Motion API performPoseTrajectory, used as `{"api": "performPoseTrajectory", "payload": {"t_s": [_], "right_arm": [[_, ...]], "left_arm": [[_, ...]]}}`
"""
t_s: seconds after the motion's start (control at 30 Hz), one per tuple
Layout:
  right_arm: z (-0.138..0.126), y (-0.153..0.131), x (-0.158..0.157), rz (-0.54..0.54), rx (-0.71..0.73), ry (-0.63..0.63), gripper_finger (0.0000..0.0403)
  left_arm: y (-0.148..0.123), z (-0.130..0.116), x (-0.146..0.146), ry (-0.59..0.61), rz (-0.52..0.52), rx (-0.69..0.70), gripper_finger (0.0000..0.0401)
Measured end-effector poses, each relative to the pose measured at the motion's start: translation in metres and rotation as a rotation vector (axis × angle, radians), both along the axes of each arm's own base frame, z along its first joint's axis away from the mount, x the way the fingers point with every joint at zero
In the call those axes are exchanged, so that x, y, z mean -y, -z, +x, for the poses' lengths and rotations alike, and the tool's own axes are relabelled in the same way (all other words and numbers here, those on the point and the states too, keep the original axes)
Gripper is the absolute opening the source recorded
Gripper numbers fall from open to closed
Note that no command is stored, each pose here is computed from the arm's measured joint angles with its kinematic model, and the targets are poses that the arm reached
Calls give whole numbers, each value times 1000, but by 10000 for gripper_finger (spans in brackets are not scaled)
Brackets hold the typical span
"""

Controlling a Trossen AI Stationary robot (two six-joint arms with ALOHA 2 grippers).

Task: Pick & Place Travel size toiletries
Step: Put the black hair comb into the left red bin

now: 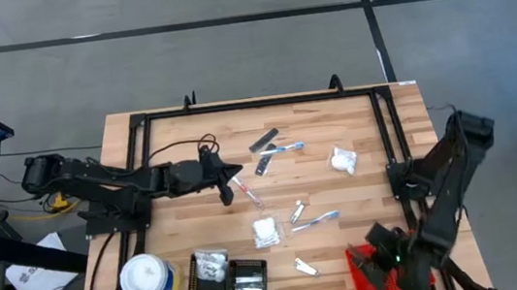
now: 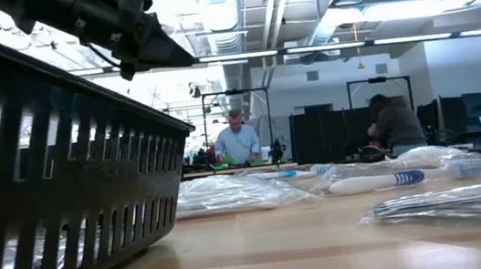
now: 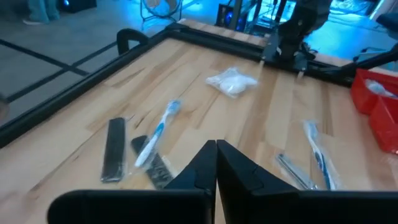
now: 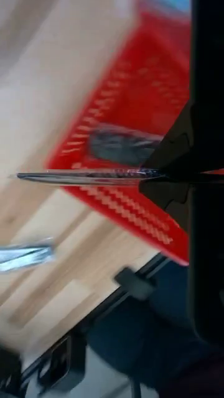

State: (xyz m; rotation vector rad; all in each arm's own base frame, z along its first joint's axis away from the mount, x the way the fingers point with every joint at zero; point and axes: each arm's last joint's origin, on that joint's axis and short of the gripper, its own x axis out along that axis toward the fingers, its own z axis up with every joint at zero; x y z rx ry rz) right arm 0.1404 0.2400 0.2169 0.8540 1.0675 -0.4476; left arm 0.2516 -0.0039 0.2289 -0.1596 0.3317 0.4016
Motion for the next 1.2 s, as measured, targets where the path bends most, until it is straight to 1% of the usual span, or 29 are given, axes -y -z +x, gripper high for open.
{"api": "performPoseTrajectory", "payload": {"t_s": [0.1,0.17,0.3,0.43,0.57,0.7,0.77,0.93,1.0,1.07,1.13,1.2], "right_arm": [[2,-6,-20,-30,-68,18,1],[6,-6,-28,-62,-139,24,1],[16,5,-36,-96,-271,37,1],[26,18,-36,-124,-305,13,7],[33,19,-33,-120,-322,7,20],[37,15,-33,-93,-307,-13,59],[38,10,-35,-85,-298,-33,87],[41,-3,-35,-111,-300,-54,169],[44,-11,-32,-148,-302,-84,199],[50,-22,-26,-214,-284,-129,223],[58,-34,-17,-323,-245,-156,238],[68,-47,-8,-434,-182,-179,244]], "left_arm": [[-1,0,1,4,0,9,2],[-1,0,1,5,4,6,2],[-1,0,2,10,13,6,2],[-1,0,2,12,15,6,2],[-1,0,2,12,15,6,2],[-1,0,2,12,15,6,2],[-1,0,2,12,15,6,2],[-1,0,3,12,15,7,2],[-1,1,2,10,16,8,2],[-1,2,-3,-10,20,15,2],[3,8,-13,-47,17,15,2],[12,16,-27,-81,3,15,2]]}}
